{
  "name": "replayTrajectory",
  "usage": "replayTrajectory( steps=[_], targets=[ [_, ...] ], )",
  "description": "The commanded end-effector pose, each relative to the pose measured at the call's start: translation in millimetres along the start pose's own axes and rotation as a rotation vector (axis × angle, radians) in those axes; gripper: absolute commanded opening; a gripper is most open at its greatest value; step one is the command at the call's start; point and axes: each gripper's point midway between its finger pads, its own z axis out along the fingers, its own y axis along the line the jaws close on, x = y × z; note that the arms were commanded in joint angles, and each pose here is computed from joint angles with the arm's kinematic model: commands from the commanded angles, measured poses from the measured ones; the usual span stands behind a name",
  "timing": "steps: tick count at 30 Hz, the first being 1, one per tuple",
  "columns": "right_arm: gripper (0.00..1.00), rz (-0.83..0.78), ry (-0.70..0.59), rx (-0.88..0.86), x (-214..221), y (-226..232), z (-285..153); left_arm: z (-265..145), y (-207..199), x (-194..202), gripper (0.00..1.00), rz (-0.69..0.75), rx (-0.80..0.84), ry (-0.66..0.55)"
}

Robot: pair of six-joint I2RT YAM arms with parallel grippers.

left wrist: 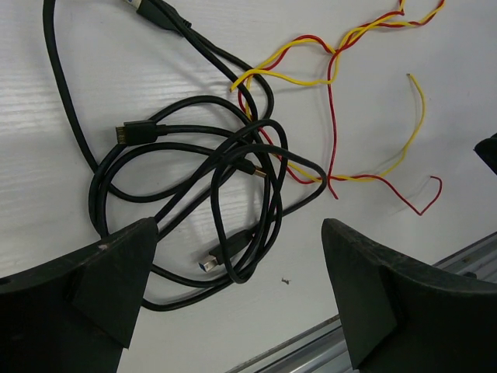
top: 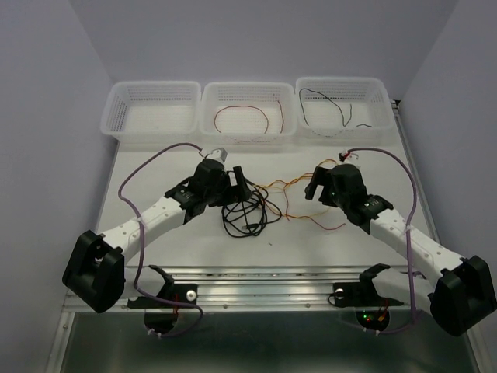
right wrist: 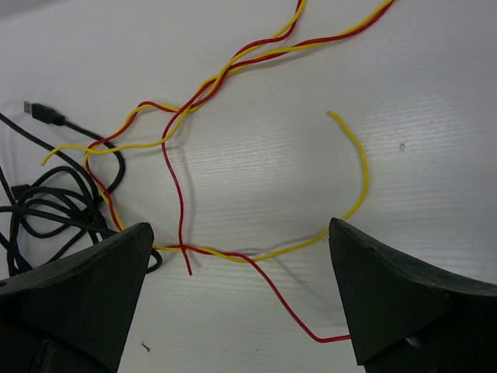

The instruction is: Untangle the cables

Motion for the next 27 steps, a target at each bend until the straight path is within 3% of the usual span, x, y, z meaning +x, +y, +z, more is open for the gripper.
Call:
replayTrajectory(
  steps=[1,13,21,27],
  targets=[
    [1.0,0.085,-0.059,0.064,-13,-5,-1,4,-11,-7,0.99,0.011,0.04,-0.031],
    [1.0,0.321,-0.072,0.308,-29,-2,72,5,-9,-2,0.99,0.014,0.043,-0.026],
    [1.0,0.324,-0.045,0.422,-22,2,134,-2,-10,-8,0.99,0.021,0.048,-0.056],
    [0.84,0.295,-0.054,0.483,-19,-7,159,-8,-13,-11,0.99,0.023,0.059,-0.069]
  ],
)
